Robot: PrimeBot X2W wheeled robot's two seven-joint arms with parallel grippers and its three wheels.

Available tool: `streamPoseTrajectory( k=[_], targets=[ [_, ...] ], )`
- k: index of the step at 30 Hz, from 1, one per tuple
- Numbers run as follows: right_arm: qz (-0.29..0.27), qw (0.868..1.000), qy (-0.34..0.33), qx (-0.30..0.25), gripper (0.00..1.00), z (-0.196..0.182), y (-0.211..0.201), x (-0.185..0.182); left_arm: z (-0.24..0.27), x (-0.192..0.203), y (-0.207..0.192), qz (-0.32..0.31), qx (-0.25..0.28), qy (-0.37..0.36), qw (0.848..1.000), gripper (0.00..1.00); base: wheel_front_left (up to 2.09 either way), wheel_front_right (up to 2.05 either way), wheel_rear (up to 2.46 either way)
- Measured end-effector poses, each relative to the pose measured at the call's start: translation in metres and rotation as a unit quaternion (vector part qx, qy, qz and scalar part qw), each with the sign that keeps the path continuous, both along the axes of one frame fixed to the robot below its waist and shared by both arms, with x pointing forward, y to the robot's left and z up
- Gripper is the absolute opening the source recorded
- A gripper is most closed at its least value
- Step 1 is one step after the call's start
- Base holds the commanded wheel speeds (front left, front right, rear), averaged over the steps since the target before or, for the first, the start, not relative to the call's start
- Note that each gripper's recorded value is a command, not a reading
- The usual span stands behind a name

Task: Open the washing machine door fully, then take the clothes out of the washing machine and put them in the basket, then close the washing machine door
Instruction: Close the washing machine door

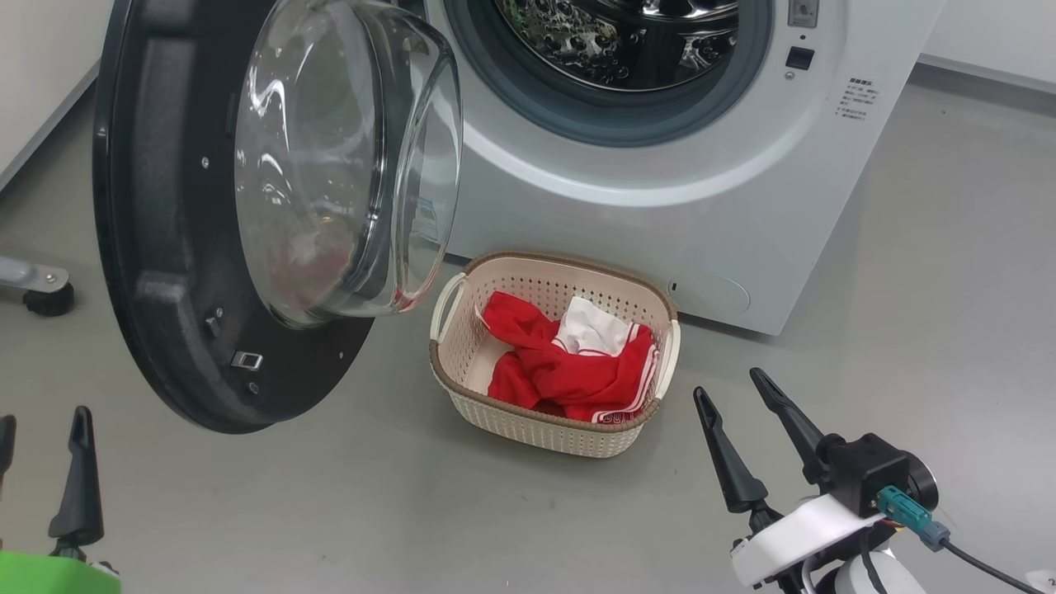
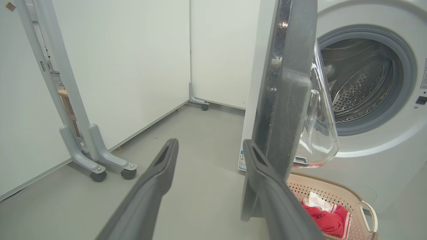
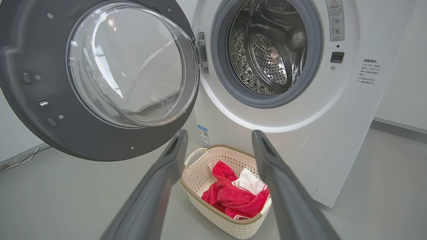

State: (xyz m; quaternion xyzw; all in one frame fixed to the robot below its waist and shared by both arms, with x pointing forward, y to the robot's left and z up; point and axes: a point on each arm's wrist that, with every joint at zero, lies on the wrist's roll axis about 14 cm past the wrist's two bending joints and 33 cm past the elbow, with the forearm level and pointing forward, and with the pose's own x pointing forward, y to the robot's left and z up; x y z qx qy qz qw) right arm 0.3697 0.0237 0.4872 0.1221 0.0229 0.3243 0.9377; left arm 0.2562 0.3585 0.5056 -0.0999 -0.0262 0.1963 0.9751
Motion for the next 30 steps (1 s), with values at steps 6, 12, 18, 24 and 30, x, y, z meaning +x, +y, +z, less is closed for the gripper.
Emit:
streamPoseTrajectory(
  k=[6,12,18,24,30],
  targets=[
    [-0.002,1.0,-0.002,0.002,1.0,0.001,0.0,0.0,-0.005,-0.002,-0.003,-0.002,0.0,0.005,1.0,1.0,0.0,0.0,0.0],
    [-0.001,1.0,-0.004,0.002,1.0,0.002,0.0,-0.001,-0.006,-0.003,-0.004,-0.003,0.002,0.006,1.0,1.0,0.0,0.0,0.0],
    [0.0,1.0,-0.005,0.002,1.0,0.003,0.0,-0.001,-0.006,-0.005,-0.004,-0.002,0.004,0.004,1.0,1.0,0.0,0.0,0.0],
    [0.0,1.0,-0.005,0.002,1.0,0.003,0.001,-0.002,-0.007,-0.006,-0.004,-0.001,0.005,0.005,1.0,1.0,0.0,0.0,0.0],
    [0.0,1.0,-0.002,0.003,1.0,0.002,0.001,-0.001,-0.012,-0.004,-0.008,-0.006,-0.001,0.011,1.0,0.0,0.0,0.0,0.0]
  ],
)
